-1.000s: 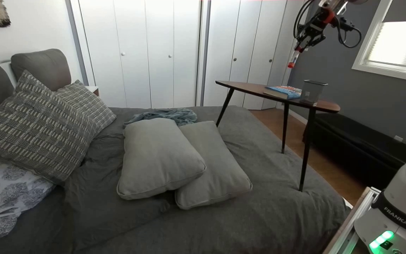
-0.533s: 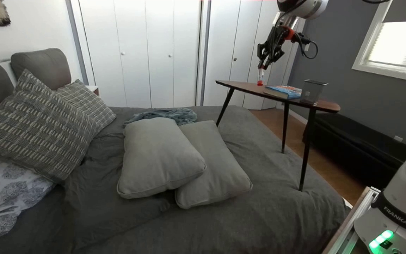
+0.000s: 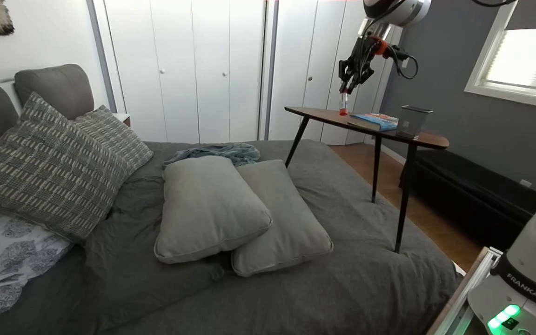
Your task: Put the glue stick on top of the light grey pillow
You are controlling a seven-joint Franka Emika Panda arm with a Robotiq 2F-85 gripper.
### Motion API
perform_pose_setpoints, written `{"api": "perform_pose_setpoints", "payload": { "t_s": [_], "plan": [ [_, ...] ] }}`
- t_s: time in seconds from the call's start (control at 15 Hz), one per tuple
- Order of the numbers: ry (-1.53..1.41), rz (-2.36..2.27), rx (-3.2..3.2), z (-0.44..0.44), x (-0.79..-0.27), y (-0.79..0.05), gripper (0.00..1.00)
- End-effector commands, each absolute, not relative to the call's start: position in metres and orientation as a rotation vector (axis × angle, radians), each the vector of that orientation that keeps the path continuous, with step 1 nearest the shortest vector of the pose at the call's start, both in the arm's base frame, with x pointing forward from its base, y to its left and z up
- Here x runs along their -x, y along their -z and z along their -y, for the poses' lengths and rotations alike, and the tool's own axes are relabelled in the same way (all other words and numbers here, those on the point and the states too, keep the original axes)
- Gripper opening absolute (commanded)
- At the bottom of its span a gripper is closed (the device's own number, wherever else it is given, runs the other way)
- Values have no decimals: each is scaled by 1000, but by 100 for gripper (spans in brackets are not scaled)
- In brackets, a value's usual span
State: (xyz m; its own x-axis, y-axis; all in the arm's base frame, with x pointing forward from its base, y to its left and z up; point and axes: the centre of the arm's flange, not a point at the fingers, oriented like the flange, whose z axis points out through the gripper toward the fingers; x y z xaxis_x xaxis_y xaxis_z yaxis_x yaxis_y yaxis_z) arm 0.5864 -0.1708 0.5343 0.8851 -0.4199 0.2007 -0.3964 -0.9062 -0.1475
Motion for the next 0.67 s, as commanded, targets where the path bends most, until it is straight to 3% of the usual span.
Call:
{"api": "perform_pose_setpoints", "payload": {
  "t_s": [0.0,0.6],
  "plan": [
    [294,-563,2943,150,-613,-509,7],
    [63,-315,2916,62,-757,-359,7]
  ]
}}
